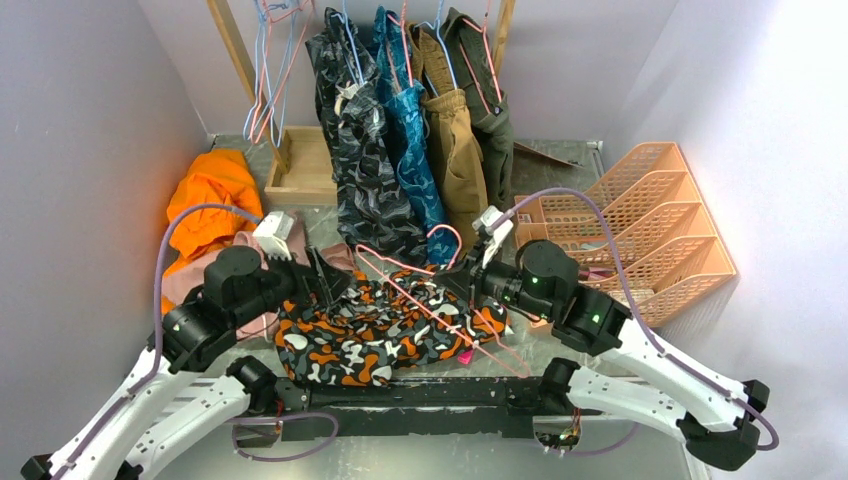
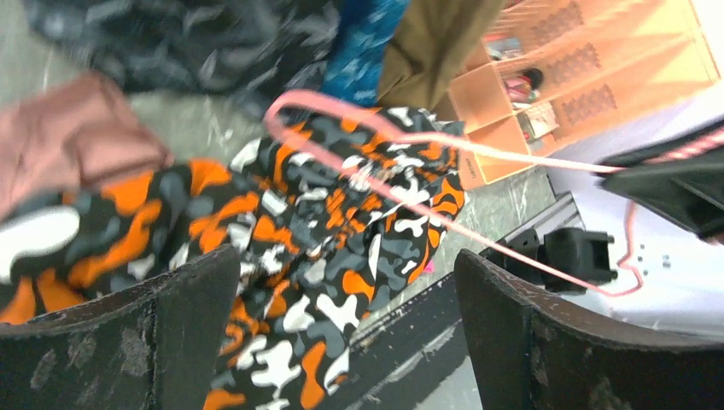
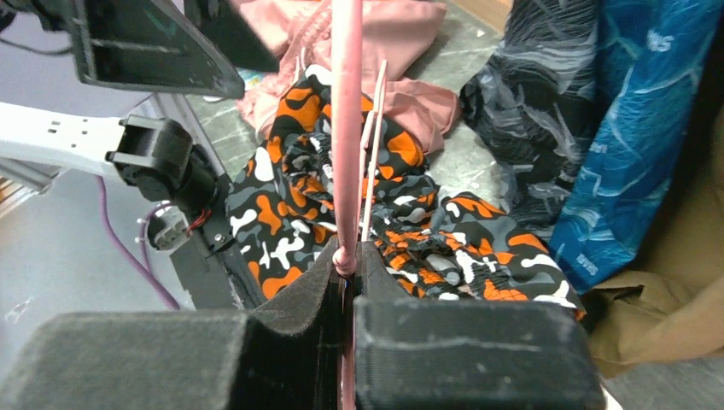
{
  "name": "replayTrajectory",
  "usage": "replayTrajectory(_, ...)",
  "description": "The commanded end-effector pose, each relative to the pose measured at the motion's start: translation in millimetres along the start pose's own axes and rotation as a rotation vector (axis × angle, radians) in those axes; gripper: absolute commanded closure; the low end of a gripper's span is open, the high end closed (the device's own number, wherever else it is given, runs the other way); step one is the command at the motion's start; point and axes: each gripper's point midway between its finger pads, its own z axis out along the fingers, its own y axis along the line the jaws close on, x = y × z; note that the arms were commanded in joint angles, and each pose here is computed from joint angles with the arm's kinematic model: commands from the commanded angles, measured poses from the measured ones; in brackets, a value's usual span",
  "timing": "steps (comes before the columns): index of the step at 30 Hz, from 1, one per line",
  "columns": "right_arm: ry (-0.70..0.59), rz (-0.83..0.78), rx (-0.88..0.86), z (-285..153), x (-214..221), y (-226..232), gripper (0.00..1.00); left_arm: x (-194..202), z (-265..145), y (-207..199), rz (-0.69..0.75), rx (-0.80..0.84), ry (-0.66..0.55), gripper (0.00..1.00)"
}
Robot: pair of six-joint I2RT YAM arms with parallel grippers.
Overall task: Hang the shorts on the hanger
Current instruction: Hang the shorts on the hanger.
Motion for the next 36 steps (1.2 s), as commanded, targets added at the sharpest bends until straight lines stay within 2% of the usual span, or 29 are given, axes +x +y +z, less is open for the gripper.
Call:
replayTrajectory(1, -0.079, -0.033, 0.062, -14, -13, -11, 1.0, 57, -8, 53, -0.375, -0.313, 0.114, 0.01)
replayTrajectory(4, -0.09, -0.044, 0.076, -19, -14, -14, 1.0, 80, -15, 71, -0.447, -0.431, 0.178, 0.04)
replayTrajectory(6, -0.089, -0.049, 0.078, -20, -13, -15, 1.0, 86, -15, 75, -0.458, -0.452, 0.19, 0.07)
replayTrajectory(11, -0.071, -0.052, 0.058, -18, -8, -12, 1.0, 92, -1, 76, -0.436, -0.424, 0.201, 0.13)
replayTrajectory(18, -0.036, -0.06, 0.03, -14, -1, -8, 1.0, 122, 8, 98, -0.419, -0.557, 0.336, 0.21)
replayTrajectory(20, -0.037, -0.064, 0.029, -14, -1, -8, 1.0, 123, 9, 98, -0.417, -0.557, 0.338, 0.22)
replayTrajectory(27, -0.041, -0.081, 0.02, -13, -2, -7, 1.0, 123, 21, 98, -0.389, -0.525, 0.332, 0.36)
replayTrajectory(32, -0.039, -0.095, -0.01, -14, -2, -2, 1.0, 127, 28, 104, -0.366, -0.556, 0.361, 0.67)
replayTrajectory(36, -0.043, -0.115, -0.045, -19, -4, 4, 1.0, 107, 26, 103, -0.331, -0.565, 0.308, 0.92)
